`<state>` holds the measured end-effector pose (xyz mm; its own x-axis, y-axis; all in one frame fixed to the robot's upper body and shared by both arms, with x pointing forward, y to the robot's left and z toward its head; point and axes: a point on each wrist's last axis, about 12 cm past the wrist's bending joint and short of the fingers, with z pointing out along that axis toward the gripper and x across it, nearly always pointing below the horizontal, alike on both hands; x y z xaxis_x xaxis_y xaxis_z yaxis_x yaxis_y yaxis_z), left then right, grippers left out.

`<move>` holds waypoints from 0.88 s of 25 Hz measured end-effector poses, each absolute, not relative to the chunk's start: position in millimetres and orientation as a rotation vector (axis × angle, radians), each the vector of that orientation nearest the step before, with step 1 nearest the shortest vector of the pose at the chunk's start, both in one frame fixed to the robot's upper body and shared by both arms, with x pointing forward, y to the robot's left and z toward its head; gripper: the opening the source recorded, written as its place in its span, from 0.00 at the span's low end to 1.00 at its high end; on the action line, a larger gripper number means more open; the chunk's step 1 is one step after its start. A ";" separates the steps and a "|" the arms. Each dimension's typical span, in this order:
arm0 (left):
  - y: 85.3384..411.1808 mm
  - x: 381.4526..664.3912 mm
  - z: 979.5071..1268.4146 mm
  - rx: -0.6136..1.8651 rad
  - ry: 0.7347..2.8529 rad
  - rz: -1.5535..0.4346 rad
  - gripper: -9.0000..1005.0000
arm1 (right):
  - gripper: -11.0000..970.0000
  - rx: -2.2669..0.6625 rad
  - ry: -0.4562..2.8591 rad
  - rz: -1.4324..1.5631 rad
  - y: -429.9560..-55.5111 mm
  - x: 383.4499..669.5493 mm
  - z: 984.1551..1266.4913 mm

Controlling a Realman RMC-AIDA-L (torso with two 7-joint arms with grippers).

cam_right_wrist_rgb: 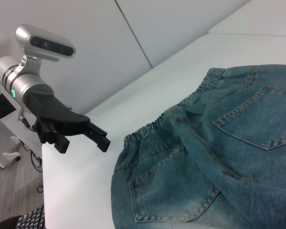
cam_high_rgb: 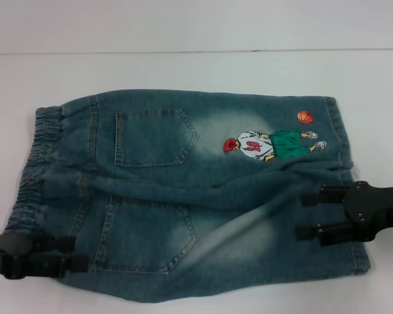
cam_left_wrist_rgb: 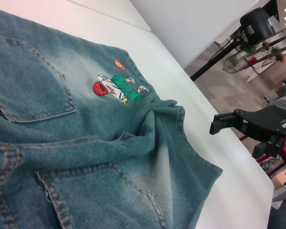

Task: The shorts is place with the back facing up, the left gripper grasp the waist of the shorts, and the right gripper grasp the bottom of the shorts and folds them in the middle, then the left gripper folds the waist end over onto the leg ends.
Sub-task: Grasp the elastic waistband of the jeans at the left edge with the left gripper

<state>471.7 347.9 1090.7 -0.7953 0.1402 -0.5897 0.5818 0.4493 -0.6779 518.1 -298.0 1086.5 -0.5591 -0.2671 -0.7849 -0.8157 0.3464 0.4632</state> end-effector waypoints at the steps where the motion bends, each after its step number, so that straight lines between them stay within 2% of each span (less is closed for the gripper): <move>1: 347.8 471.8 1090.7 0.606 2.251 -1.309 0.92 | 0.97 -0.941 2.015 1.182 -297.8 518.2 1086.3; 7: 350.4 474.4 1091.4 0.554 2.284 -1.299 0.92 | 0.97 -0.947 2.020 1.180 -295.7 518.4 1084.8; 15: 382.8 506.6 1126.1 0.250 2.529 -1.115 0.92 | 0.97 -0.963 2.019 1.185 -292.1 520.8 1086.0; 22: 384.5 530.5 1136.2 0.068 2.750 -0.970 0.92 | 0.97 -0.968 2.012 1.189 -288.8 520.7 1085.2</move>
<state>530.5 384.5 1136.2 -0.9737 -0.0306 -0.2256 0.1177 0.7804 -0.6141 520.7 -288.8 1085.2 -0.5521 -0.2838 -0.7840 -0.8236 0.3319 0.4599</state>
